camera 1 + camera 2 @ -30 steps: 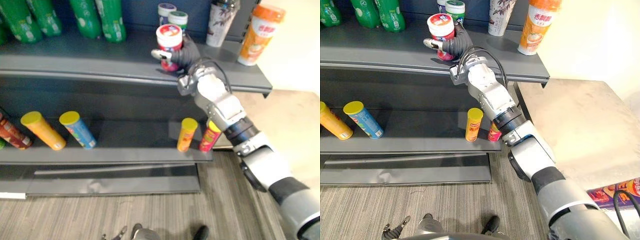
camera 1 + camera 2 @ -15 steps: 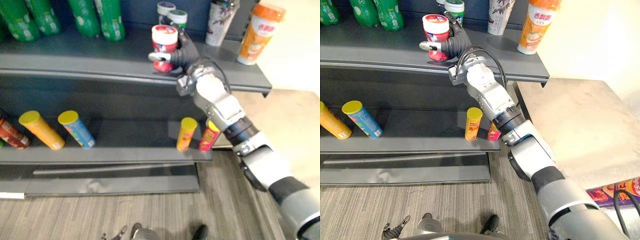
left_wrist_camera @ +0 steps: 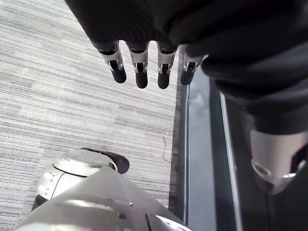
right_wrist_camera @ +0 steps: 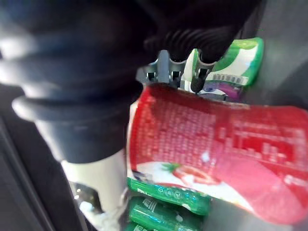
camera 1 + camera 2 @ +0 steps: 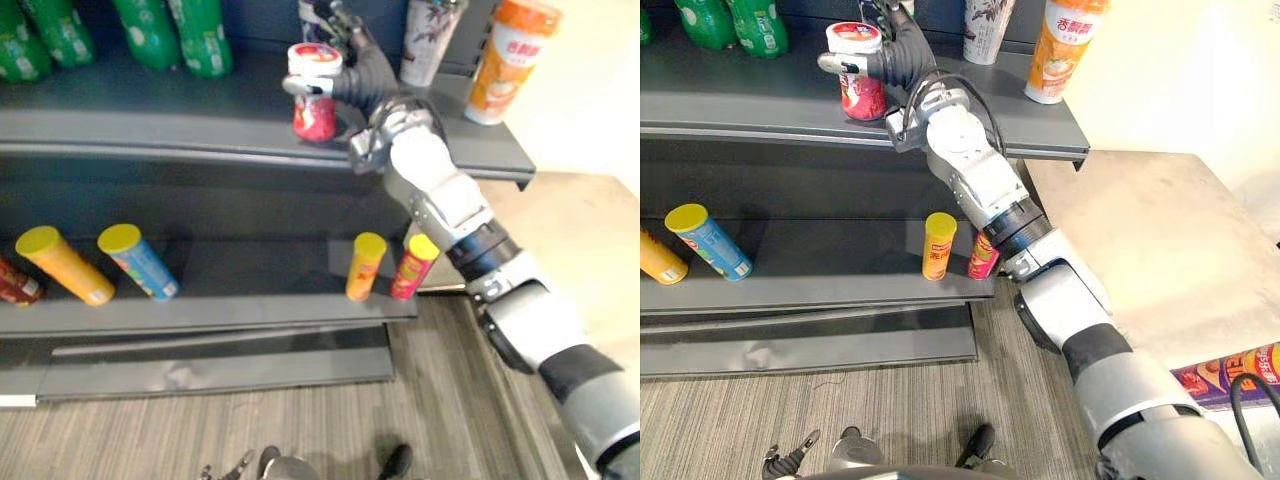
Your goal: Put the gum and the chips on the shelf.
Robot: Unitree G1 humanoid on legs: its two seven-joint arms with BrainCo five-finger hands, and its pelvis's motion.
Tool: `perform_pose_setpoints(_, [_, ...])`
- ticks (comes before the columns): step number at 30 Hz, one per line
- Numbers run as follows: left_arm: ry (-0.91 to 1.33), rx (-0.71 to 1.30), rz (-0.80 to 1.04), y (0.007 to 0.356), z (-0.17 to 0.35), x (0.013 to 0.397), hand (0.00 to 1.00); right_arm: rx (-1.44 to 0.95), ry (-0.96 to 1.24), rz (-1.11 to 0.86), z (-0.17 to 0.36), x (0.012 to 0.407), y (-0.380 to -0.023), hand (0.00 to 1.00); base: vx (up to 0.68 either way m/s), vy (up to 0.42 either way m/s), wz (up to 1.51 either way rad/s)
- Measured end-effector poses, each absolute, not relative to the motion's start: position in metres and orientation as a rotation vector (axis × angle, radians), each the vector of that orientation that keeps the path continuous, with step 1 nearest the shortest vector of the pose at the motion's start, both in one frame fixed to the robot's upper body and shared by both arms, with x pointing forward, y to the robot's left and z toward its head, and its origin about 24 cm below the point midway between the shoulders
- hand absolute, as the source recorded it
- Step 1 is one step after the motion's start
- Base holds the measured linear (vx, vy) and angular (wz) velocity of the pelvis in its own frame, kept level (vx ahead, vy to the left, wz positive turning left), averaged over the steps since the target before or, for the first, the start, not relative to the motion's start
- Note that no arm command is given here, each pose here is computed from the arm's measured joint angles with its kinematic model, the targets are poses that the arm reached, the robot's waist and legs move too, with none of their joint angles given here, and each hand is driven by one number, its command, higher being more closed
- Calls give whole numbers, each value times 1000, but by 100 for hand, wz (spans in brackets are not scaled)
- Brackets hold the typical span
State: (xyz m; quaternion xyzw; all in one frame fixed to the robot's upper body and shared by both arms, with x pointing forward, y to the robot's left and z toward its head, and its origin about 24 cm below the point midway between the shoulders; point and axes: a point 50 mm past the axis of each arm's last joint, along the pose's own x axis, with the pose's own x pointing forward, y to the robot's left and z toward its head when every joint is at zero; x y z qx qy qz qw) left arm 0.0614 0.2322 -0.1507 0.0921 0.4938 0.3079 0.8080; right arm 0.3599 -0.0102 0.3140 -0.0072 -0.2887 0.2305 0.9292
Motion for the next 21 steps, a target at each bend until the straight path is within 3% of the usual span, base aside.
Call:
perform_pose_setpoints(7, [1052, 226, 641, 232, -150, 62, 0, -21, -661, 431, 331, 356, -17, 0, 20, 13, -4])
perform_pose_setpoints(13, [1046, 242, 625, 233, -150, 65, 0, 31, -818, 370, 364, 343, -49, 0, 7, 14, -9])
perform_pose_setpoints(21, [1065, 263, 615, 235, -152, 60, 0, 9, -1051, 380, 400, 301, -75, 0, 27, 23, -18])
